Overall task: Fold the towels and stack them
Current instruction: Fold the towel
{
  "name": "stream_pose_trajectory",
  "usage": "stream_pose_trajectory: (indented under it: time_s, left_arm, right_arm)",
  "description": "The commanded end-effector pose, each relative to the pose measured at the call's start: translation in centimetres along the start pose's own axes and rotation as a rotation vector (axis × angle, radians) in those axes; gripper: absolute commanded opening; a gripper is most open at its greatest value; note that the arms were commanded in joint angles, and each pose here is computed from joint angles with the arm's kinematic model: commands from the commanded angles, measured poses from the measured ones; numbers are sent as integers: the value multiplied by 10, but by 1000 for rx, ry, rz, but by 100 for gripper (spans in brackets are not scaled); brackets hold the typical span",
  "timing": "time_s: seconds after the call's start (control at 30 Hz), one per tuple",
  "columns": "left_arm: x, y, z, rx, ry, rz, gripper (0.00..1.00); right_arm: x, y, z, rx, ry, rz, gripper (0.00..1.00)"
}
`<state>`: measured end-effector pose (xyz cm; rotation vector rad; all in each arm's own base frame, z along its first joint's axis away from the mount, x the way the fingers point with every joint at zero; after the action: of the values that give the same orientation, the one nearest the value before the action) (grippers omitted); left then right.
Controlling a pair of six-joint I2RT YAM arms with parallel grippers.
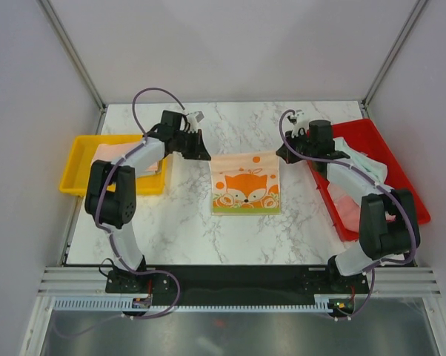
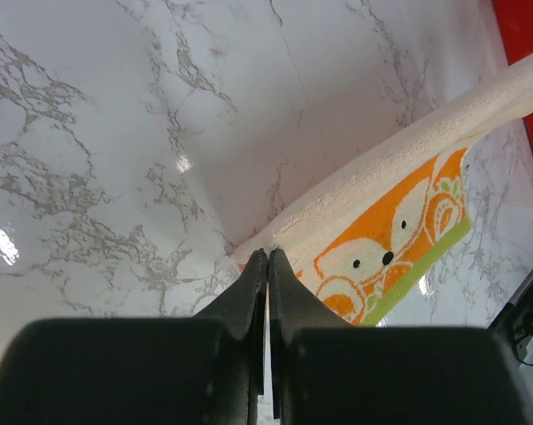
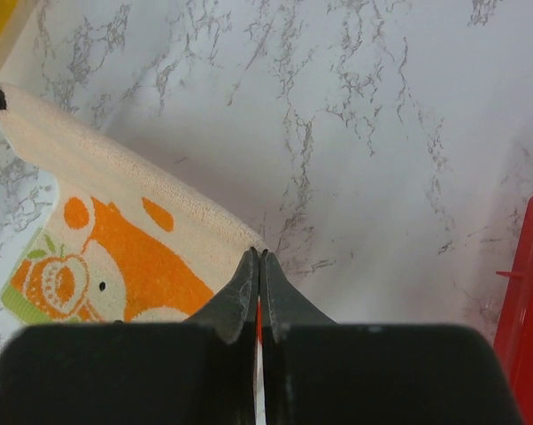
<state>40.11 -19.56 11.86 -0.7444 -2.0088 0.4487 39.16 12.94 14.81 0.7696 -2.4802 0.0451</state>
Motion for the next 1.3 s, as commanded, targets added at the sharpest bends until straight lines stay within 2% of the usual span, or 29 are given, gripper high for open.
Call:
stream_pose_trajectory:
  time_s: [0.0,0.47,0.73,0.97,1.27]
  left_arm:
    - [15,-18,-6,-14,-53,29,2]
    - [35,-50,31,-45,-49,20,2]
    - [35,-48,63,-12,-22,-26,2]
    - [32,-44,93,8,7,-53,2]
    - [25,-44,119,-3,33,-108,2]
  right_arm:
    - [12,1,-15,5,-69,41,0]
    - [45,26,11,-101,-76,72,0]
    - [62,48,33,-176,-63,54,0]
    - [71,59,74,-326,16,83,0]
    - [71,65,121,-400,132,98,2]
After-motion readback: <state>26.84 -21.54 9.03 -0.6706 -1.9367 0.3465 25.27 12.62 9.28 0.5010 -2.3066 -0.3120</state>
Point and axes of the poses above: each gripper's point midway between its finger pads, its own x axis back along the fingers, its own y axis along the line the jaws close on, z = x × y, the point moved 3 cm from there along x, back along the fingers, and after that the axes turned 7 degrees about x, right-handed, at the moved point
